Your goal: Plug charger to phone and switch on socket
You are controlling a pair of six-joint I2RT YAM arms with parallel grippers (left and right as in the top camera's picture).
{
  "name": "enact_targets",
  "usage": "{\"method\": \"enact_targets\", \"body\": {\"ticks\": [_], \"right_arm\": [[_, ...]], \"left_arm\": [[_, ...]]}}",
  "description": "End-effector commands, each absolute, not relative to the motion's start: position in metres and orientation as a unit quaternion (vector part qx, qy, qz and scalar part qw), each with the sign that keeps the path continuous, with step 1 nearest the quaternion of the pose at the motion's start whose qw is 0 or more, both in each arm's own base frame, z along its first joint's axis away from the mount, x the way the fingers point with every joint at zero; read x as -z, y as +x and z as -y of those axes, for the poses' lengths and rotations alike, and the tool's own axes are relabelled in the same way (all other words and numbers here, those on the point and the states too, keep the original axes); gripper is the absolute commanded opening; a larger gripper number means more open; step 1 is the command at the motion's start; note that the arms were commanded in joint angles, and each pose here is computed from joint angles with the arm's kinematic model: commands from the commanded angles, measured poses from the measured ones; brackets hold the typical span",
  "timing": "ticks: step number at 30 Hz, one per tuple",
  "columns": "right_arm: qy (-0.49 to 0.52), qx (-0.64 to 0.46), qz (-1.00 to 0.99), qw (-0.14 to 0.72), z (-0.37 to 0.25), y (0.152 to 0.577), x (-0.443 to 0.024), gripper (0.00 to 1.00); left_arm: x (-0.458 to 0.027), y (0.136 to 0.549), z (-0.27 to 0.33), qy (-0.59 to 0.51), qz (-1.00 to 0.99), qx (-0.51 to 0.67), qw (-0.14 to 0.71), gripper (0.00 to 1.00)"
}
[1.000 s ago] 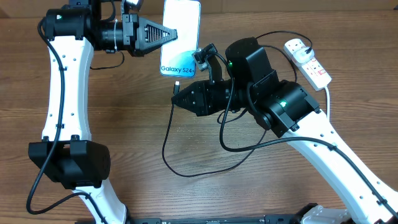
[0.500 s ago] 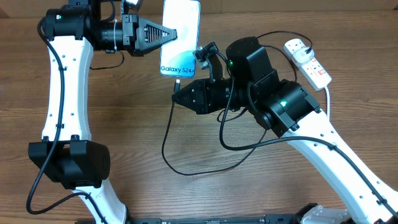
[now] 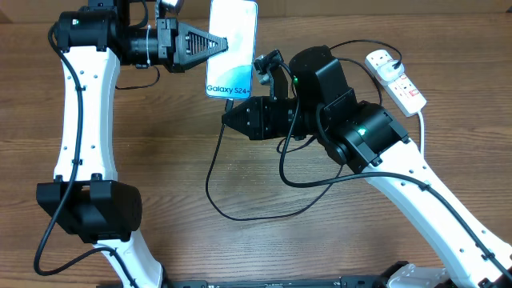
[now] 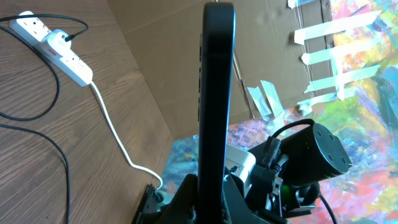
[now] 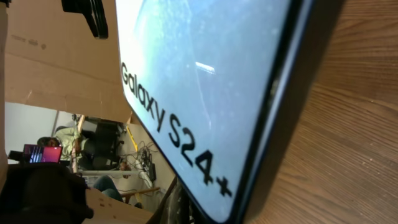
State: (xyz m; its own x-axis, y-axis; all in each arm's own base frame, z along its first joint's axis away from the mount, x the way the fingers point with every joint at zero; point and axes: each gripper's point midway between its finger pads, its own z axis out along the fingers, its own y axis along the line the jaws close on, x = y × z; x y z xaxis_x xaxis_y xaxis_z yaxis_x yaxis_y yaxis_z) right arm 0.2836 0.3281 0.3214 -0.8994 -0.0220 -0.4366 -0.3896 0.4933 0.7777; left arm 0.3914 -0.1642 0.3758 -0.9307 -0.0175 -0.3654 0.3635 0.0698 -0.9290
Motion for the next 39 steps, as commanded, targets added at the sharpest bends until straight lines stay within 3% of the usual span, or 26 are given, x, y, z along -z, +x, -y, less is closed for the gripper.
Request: {"method": "enact_targets", "body": {"ticks": [1, 13, 39], "right_arm": [[-0.111, -0.492, -0.842, 0.193, -0.327, 0.289, -0.327, 0.04], [-0.136, -0.523, -0.827, 0.158, -0.333, 0.272, -0.333, 0.04], [-0.124, -0.508, -0.833, 0.181, -0.331, 0.282, -0.331, 0.04]], "left_arm": [[-0.389, 0.383, 0.168, 0.140, -0.697, 0.688, 0.148, 0.04], [-0.389, 0.385, 0.167, 0.144, -0.696, 0.687, 0.154, 0.04], [-0.389, 0.383, 0.168, 0.142, -0.696, 0.687, 0.151, 0.04]]}}
